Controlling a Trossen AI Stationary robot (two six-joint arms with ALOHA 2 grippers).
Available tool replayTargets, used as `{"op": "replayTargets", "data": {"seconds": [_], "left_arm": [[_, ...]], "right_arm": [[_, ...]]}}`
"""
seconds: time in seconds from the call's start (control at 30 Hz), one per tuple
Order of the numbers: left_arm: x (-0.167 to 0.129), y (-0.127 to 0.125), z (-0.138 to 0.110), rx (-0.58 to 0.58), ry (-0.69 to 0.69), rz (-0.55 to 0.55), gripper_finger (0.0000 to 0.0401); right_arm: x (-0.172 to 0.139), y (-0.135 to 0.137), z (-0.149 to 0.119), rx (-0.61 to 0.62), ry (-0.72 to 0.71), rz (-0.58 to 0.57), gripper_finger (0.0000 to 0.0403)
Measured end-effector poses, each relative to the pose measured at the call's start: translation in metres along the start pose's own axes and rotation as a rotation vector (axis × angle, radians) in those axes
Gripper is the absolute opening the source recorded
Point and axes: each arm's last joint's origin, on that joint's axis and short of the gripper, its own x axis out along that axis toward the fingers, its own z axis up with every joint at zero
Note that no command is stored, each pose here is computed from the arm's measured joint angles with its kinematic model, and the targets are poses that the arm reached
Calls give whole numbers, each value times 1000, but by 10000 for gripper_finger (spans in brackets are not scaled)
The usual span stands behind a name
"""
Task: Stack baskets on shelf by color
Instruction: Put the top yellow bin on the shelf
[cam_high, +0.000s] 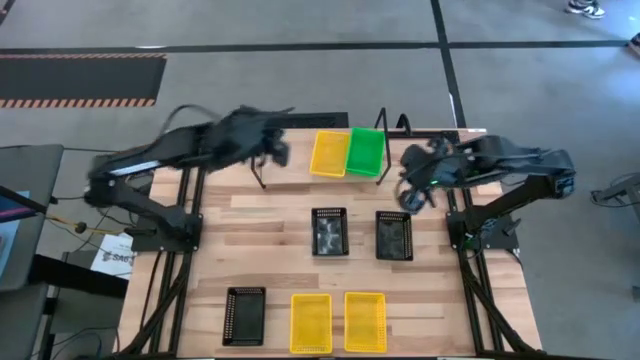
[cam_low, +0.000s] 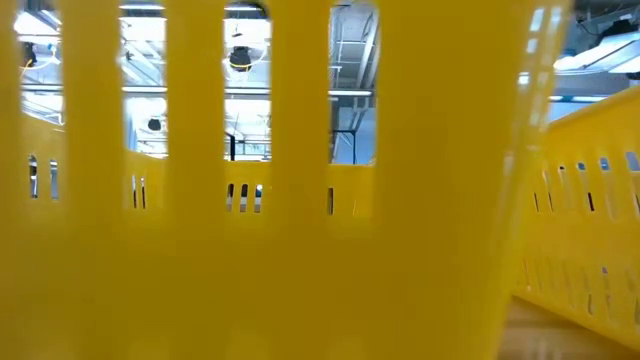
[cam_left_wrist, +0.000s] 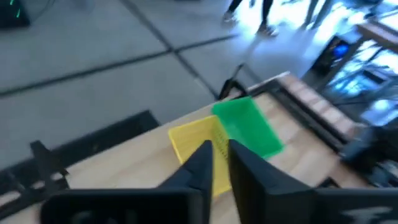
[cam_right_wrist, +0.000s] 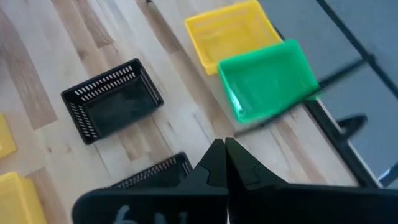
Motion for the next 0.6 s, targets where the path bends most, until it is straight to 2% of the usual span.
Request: {"op": "replayTargets", "data": {"seconds": [0.07, 0.13, 0.27, 0.47, 0.6], "left_arm": [[-32, -1, -4, 33, -34, -32, 9], [-60, 0, -9, 47, -61, -76, 6], [-95, 7, -22, 97, -69, -92, 2], [-117, 25, -44, 140, 13, -42, 0], [-122, 43, -56, 170, 89, 56, 0]], "right_arm": [[14, 11, 8, -31, -11, 5, 2], [28, 22, 19, -55, -38, 19, 2], [62, 35, 47, -61, -98, 126, 1], [135, 28, 85, 29, -117, 269, 1], [188, 22, 95, 104, -36, 265, 1]]}}
